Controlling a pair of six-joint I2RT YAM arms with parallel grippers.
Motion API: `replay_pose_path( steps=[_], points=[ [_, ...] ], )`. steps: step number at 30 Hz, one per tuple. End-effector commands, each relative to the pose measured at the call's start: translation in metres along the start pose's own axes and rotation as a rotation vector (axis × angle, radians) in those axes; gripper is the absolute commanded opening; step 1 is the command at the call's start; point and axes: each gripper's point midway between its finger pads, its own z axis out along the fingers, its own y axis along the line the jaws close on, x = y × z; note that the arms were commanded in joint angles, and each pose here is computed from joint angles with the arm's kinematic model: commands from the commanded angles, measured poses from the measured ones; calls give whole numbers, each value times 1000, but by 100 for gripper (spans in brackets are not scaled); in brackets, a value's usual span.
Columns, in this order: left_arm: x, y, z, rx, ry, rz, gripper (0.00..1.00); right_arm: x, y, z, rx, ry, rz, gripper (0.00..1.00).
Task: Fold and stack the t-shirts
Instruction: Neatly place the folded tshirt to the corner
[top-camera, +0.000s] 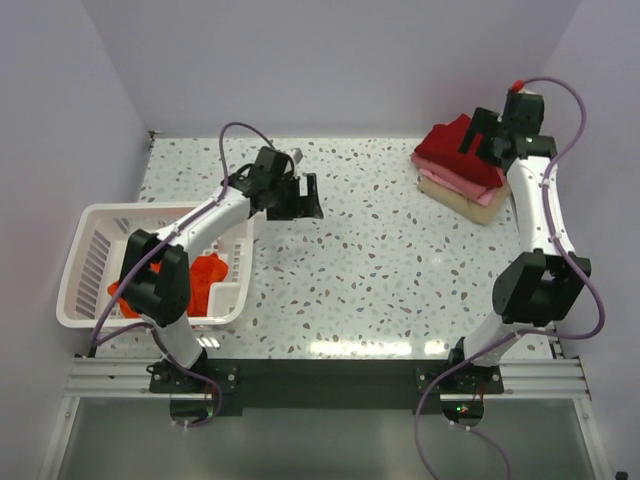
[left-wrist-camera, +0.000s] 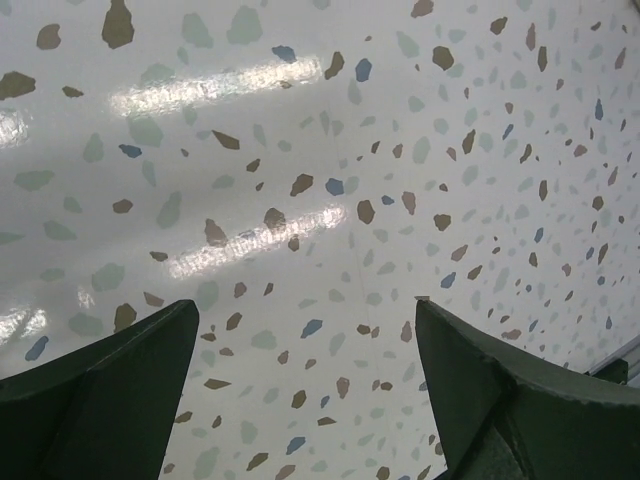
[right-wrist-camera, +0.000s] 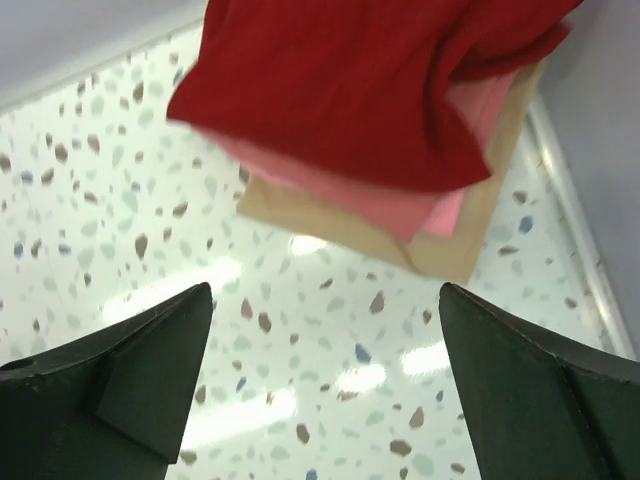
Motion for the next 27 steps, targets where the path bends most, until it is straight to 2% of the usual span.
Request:
replay_pose_path(
  steps=[1, 7, 13, 18, 27],
  points=[
    [-30, -27, -38, 8, -127, 75, 95, 42, 44, -31, -119, 81, -57, 98],
    [-41, -30, -66, -27, -213, 67, 96, 120, 103, -60, -248, 226, -113, 99],
    [-46, -8, -100, -171, -333, 5, 96, 177, 135, -88, -320, 326, -190, 99],
    [-48, -5, -124, -190, -406, -23, 97, 199, 138, -104, -343, 352, -217, 99],
    [-45, -11, -133, -166, -400, 6, 97, 192, 136, -115, -357, 325, -229, 99]
  ],
)
